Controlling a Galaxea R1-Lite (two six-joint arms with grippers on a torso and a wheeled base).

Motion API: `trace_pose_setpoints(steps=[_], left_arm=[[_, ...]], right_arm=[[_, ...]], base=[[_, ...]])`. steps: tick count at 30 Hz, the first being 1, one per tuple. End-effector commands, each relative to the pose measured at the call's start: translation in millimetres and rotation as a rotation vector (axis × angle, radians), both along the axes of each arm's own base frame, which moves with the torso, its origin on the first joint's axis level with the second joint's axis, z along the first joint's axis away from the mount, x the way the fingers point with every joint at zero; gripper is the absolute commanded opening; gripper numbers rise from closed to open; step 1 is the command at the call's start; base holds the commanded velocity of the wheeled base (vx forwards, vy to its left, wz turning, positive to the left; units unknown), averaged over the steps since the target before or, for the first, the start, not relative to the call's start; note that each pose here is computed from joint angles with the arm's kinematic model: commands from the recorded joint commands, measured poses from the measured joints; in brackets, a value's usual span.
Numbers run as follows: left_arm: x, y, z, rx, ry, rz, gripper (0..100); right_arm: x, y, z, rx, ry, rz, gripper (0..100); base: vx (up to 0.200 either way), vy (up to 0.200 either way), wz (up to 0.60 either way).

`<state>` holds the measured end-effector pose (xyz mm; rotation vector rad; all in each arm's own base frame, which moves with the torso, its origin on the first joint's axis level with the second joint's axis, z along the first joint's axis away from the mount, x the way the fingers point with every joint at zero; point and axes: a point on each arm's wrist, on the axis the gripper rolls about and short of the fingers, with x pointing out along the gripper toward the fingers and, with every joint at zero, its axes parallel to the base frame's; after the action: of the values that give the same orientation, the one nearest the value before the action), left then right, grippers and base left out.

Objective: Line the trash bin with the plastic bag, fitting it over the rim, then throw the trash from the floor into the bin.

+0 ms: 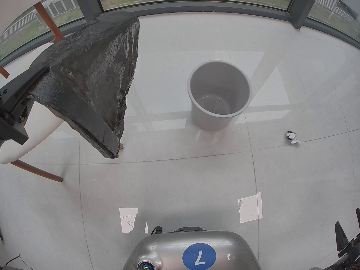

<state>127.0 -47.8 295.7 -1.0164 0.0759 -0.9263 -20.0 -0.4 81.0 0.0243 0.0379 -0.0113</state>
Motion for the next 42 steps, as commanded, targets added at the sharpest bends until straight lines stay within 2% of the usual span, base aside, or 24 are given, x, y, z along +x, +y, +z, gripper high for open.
trace_pose_setpoints(steps=[1,10,15,22,42], left_arm=[[14.7,-6.0,-3.4,0.01,0.028,-0.01,0],[26.2,-10.0,-8.9,0.04,0.041,-0.005,0],[25.3,-14.5,-11.0,0.059,0.05,-0.088,0],[31.0,-16.7,-17.6,0.084,0.07,-0.116,0],[35.7,-18.4,-20.3,0.089,0.082,-0.114,0]], right_arm=[[1.2,0.0,-3.4,0.0,0.017,0.0,100],[1.3,0.0,-3.3,0.0,0.019,0.0,100],[2.0,0.0,-3.6,0.0,0.028,0.0,100],[2.3,0.0,-3.1,0.0,0.031,0.0,100],[2.4,0.0,-3.1,0.0,0.032,0.003,100]], base=[[0.0,-0.2,0.0],[0.0,0.0,0.0],[0.0,0.0,0.0],[0.0,0.0,0.0],[0.2,-0.2,0.0]])
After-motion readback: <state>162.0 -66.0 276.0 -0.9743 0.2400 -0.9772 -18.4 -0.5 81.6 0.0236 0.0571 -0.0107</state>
